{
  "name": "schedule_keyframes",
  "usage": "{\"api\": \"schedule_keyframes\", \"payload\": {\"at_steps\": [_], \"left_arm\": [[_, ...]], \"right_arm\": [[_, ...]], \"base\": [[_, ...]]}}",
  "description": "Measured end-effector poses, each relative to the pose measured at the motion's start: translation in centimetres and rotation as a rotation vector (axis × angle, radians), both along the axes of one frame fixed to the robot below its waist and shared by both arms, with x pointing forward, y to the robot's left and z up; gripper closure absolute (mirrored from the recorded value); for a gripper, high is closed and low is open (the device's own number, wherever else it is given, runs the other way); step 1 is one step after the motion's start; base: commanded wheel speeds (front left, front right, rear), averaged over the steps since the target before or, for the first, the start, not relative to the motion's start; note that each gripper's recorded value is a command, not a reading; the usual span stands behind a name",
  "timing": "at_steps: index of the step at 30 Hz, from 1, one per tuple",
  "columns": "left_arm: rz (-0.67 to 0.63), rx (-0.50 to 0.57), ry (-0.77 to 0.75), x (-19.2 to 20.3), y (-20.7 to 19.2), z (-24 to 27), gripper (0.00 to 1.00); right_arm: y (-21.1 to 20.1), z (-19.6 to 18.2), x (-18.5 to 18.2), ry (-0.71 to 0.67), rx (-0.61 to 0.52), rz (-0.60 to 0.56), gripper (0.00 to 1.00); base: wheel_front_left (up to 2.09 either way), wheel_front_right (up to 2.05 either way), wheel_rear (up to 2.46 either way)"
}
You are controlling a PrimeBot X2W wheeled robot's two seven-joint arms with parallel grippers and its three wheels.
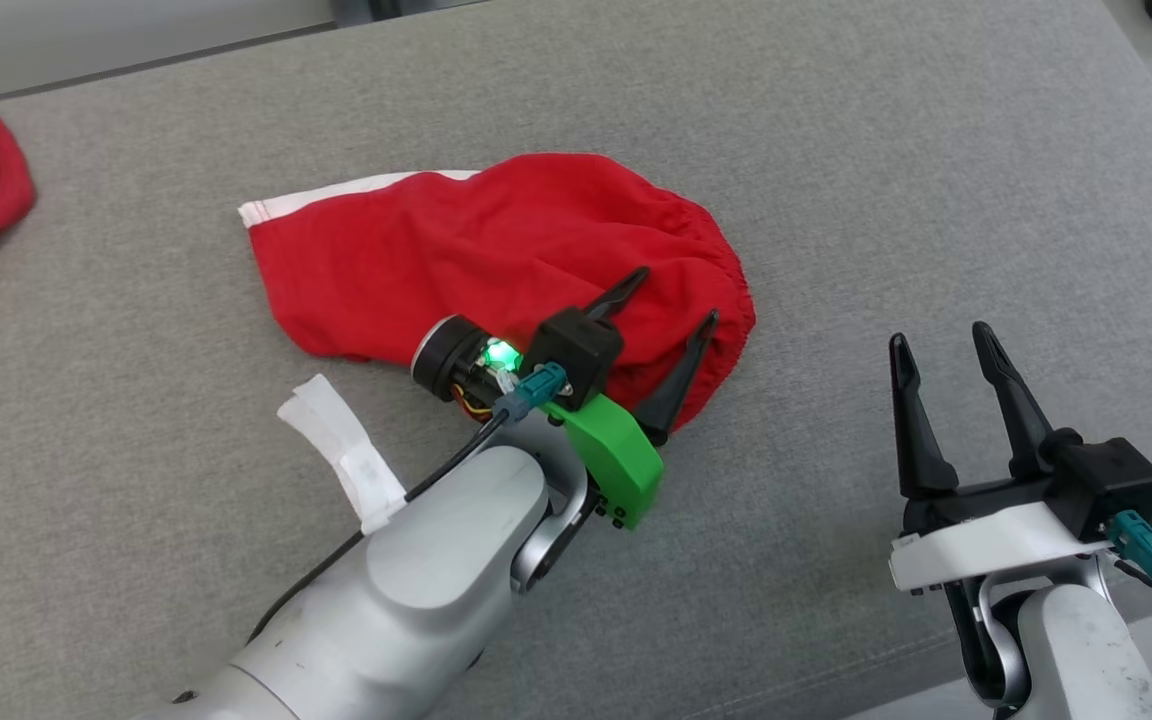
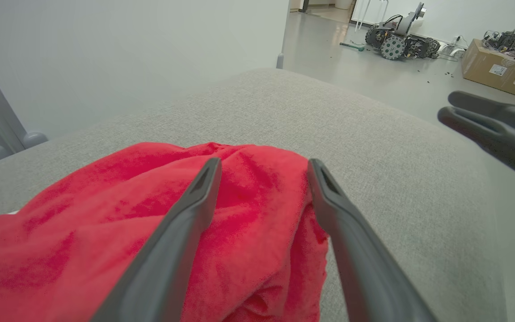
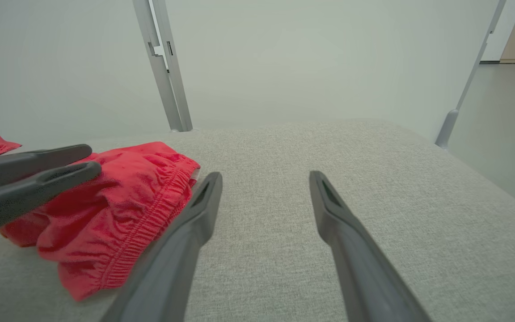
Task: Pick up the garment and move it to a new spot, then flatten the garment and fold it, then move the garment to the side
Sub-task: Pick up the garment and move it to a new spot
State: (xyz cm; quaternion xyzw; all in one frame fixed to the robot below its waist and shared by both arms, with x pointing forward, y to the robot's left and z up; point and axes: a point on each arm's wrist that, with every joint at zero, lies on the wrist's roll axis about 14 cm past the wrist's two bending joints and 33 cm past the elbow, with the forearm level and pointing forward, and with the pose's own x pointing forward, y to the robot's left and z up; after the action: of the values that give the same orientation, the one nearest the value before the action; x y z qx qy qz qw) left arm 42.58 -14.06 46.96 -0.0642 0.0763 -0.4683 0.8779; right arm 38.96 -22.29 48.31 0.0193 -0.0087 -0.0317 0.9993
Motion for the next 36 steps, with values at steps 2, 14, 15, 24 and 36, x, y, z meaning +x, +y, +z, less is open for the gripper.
{"api": "schedule_keyframes", "payload": {"at_steps": [2, 14, 15, 24, 36], "left_arm": [[0.041, 0.002, -0.015, 0.6, 0.9, 0.6, 0.00], [0.447, -0.003, -0.119, 3.7, 13.0, 4.2, 0.00], [0.482, -0.005, -0.114, 3.5, 14.1, 4.1, 0.00], [0.798, -0.034, -0.035, -1.2, 23.8, 1.8, 0.00], [0.906, -0.044, -0.027, -5.3, 27.2, 0.9, 0.00]], "right_arm": [[0.5, 0.1, 0.3, -0.007, 0.003, 0.016, 0.00], [2.5, 1.7, 0.4, -0.058, 0.029, 0.073, 0.00], [2.6, 1.9, 0.4, -0.063, 0.030, 0.076, 0.00], [3.8, 2.4, -1.2, -0.076, 0.052, 0.106, 0.00], [5.8, 1.7, -2.3, -0.052, 0.101, 0.162, 0.00]], "base": [[0.00, 0.00, 0.00], [0.00, 0.00, 0.00], [0.00, 0.00, 0.00], [0.00, 0.00, 0.00], [0.00, 0.00, 0.00]]}}
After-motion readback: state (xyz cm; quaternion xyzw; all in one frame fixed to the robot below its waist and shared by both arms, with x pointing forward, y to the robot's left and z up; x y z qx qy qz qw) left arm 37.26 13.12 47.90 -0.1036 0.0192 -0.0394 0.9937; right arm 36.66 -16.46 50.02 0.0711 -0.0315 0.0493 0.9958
